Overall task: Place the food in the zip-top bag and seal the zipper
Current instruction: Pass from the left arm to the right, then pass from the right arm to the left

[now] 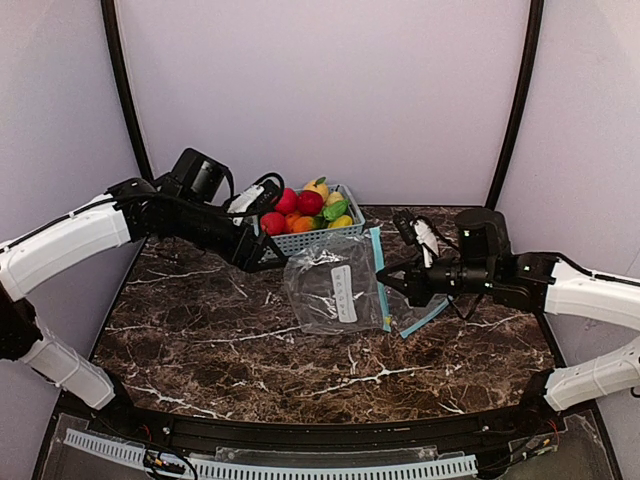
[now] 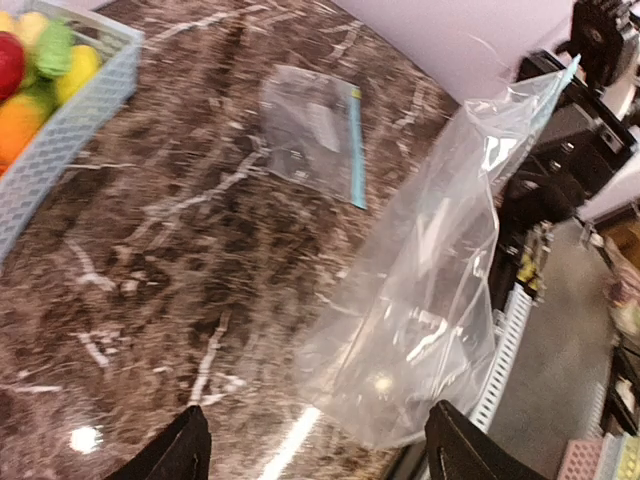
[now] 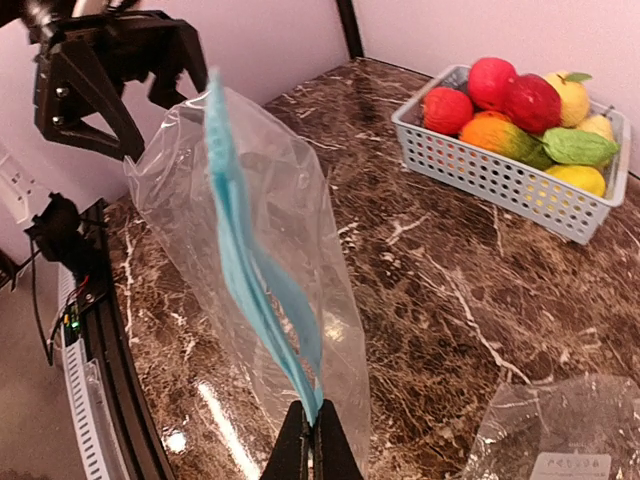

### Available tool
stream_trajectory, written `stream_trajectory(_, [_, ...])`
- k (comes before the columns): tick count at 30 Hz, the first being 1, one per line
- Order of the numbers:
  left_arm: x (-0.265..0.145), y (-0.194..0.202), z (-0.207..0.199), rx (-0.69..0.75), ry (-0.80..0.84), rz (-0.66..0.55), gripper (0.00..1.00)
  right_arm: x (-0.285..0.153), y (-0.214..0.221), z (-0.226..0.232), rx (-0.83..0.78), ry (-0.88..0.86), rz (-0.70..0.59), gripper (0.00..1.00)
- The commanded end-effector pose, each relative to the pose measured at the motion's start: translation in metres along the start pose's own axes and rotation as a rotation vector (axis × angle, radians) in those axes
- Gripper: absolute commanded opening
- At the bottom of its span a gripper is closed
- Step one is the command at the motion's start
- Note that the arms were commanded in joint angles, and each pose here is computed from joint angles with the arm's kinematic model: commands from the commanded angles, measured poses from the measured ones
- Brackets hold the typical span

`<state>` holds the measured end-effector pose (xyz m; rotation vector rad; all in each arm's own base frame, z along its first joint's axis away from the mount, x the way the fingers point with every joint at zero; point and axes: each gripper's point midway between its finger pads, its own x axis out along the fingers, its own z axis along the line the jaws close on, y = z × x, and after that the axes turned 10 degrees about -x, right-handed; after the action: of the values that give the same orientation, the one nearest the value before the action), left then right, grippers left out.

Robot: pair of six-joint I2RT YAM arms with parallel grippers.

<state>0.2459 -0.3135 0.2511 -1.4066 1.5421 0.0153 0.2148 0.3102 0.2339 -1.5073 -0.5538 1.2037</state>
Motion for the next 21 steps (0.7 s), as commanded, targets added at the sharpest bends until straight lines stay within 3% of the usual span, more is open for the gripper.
stream_trajectory(1, [-0.044,-0.035,0.027,0.019,-0.318,-0.259,0.75,-0.007,-0.003,-0.026,0.136,0.167,0.026,0.00])
stream_trajectory(5, [-0.034,-0.040,-0.012,0.045,-0.290,-0.401,0.75,-0.002,-0.007,-0.023,0.278,0.146,0.005,0.00])
stream_trajectory(9, [-0.005,-0.035,-0.062,0.003,-0.036,-0.460,0.77,0.005,-0.014,-0.020,0.413,0.112,-0.022,0.00])
stream_trajectory(16, [0.050,-0.029,-0.097,-0.006,0.092,-0.417,0.79,0.016,-0.031,-0.018,0.548,0.078,-0.058,0.00])
stream_trajectory(21, [0.085,-0.020,-0.096,-0.024,0.089,-0.356,0.80,0.017,-0.039,-0.015,0.553,0.066,-0.070,0.00])
